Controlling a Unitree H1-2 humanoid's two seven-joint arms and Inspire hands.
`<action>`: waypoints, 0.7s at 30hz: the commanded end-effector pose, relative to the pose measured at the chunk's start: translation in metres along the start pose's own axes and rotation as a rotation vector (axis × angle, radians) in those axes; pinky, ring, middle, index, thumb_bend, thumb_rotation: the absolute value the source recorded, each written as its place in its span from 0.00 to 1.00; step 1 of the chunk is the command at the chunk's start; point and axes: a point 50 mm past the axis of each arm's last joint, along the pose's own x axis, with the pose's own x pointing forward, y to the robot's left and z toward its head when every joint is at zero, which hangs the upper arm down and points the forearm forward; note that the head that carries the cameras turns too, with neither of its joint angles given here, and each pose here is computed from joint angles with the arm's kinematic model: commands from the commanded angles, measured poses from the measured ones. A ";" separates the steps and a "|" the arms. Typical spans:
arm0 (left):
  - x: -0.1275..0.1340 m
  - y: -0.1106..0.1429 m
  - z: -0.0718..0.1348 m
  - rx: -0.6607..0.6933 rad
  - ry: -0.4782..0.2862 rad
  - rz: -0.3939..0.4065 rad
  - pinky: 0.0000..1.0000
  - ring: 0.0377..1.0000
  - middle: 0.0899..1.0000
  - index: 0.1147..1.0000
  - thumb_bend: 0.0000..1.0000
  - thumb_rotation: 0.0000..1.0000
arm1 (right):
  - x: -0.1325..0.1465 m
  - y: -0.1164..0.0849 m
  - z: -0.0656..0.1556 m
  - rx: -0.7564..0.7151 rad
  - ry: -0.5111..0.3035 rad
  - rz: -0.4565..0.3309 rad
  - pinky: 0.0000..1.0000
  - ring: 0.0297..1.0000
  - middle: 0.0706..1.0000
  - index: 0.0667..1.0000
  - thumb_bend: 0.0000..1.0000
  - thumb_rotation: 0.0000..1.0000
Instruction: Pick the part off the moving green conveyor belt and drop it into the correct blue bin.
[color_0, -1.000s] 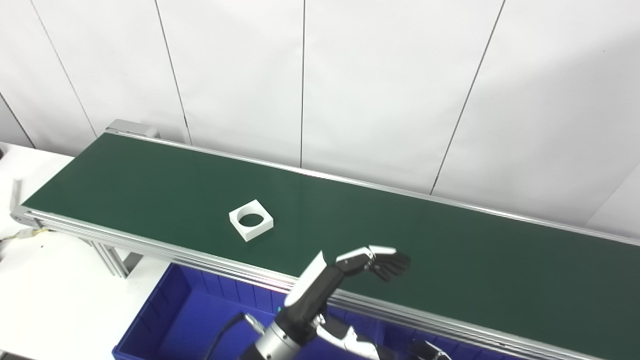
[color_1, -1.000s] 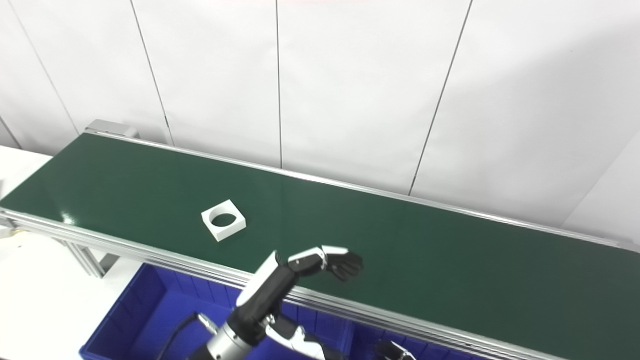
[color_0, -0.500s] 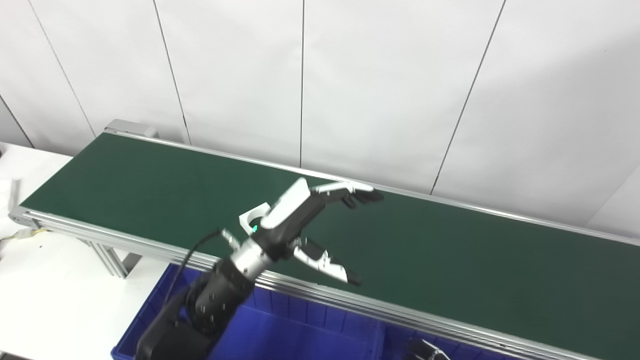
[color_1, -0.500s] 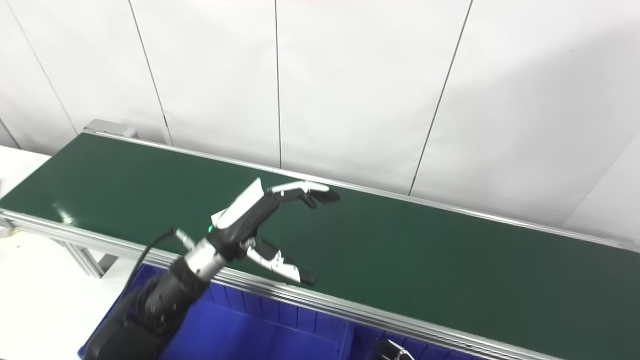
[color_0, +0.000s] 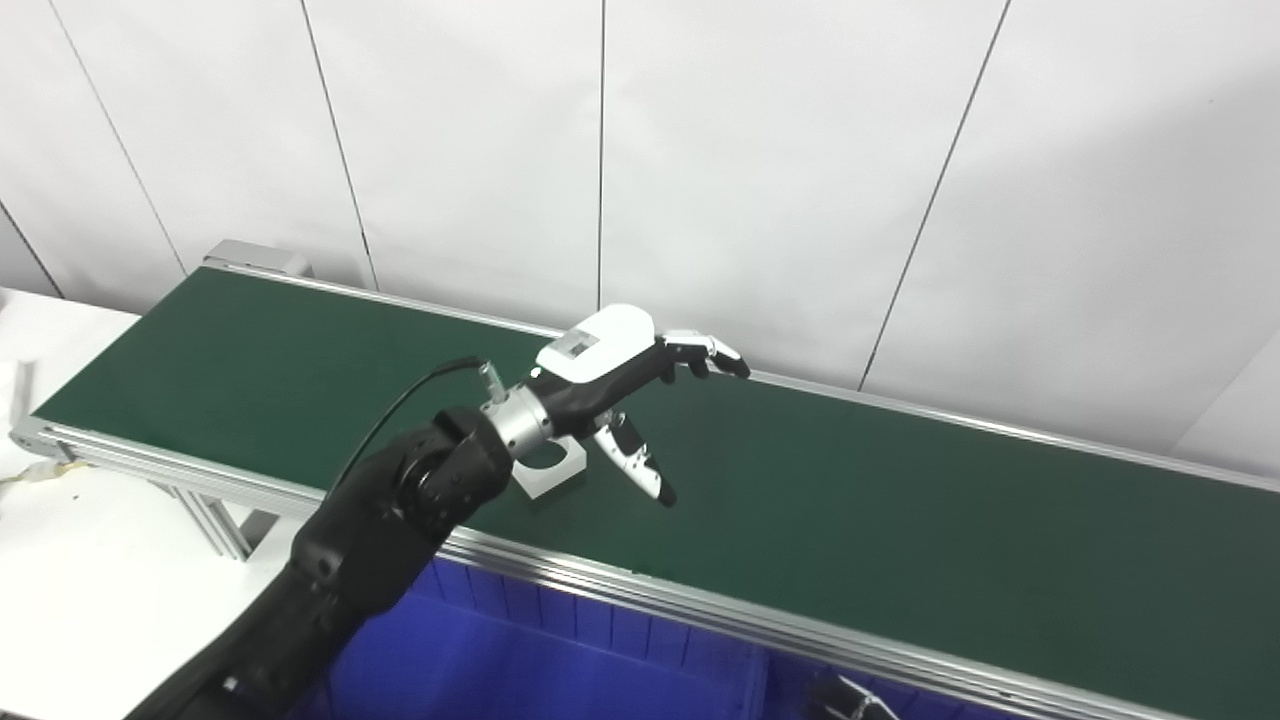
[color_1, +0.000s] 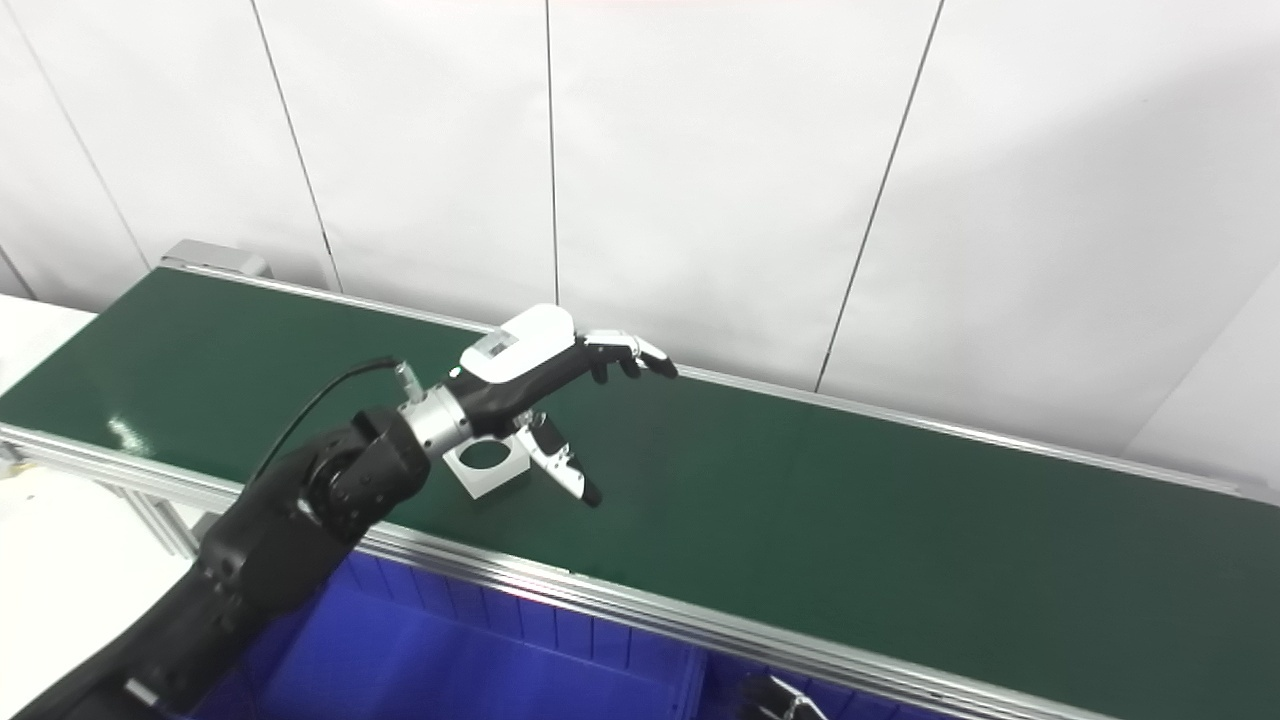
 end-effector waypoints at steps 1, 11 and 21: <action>0.015 0.024 0.001 0.099 -0.040 0.009 0.52 0.66 0.75 0.72 1.00 0.13 | 0.007 0.004 0.013 -0.014 -0.085 0.002 0.69 0.73 0.75 0.72 0.97 0.25; 0.053 -0.001 -0.011 0.321 -0.068 -0.235 0.71 0.78 0.81 0.76 1.00 0.17 | 0.006 0.008 0.013 -0.011 -0.088 0.002 0.69 0.73 0.75 0.72 0.97 0.25; 0.068 -0.018 -0.020 0.506 -0.066 -0.392 0.80 0.82 0.83 0.79 1.00 0.21 | 0.002 0.010 0.012 -0.011 -0.087 -0.004 0.68 0.73 0.74 0.72 0.98 0.27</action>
